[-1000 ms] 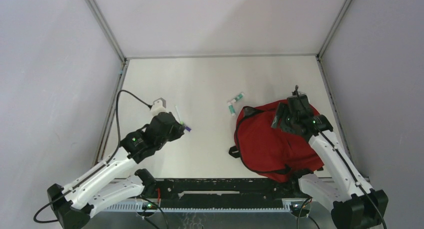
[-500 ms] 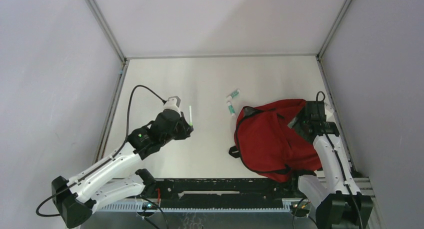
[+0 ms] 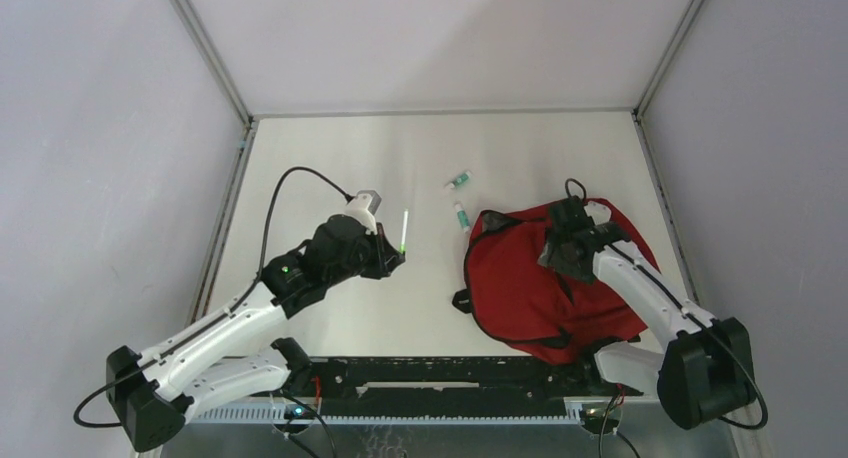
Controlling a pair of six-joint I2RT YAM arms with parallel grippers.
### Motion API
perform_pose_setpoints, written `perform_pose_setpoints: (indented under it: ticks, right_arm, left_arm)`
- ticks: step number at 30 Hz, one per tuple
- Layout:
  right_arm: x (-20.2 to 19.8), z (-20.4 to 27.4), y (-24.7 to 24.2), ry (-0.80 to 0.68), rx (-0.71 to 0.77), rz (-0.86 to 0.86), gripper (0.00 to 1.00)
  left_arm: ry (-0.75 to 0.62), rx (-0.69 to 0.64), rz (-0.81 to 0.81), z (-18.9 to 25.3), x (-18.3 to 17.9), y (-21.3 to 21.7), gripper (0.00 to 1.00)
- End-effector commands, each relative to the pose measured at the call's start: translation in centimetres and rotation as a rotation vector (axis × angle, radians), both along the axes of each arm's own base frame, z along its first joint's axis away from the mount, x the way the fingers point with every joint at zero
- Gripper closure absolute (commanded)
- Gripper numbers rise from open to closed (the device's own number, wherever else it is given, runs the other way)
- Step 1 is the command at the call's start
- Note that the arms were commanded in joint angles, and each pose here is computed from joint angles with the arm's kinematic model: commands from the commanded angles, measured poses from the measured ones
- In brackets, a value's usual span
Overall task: Pack the student bag
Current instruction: Pick up the stationery from the center of the board, then move the stationery to the center of the board.
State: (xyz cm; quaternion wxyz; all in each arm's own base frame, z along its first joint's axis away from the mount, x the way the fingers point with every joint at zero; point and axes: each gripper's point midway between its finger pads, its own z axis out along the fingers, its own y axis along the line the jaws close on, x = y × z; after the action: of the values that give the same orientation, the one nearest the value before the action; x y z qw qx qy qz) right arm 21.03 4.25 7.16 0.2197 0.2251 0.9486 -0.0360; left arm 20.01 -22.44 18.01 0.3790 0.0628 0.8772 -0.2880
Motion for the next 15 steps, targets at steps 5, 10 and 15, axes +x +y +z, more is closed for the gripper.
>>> perform_pose_setpoints:
  ticks: [5, 10, 15]
  right_arm:
    - [0.8, 0.5, 0.1, 0.013, -0.169, 0.002, 0.32]
    - [1.3, 0.8, 0.2, 0.004, -0.150, 0.012, 0.39]
    - [2.6, 4.4, 1.8, -0.130, -0.055, 0.082, 0.24]
  left_arm:
    - [-0.032, -0.006, -0.053, 0.7, 0.4, -1.2, 1.00]
    - [-0.036, 0.001, -0.003, 0.7, 1.2, -0.9, 1.00]
    - [-0.034, 0.036, 0.047, 2.1, 4.5, -1.0, 1.00]
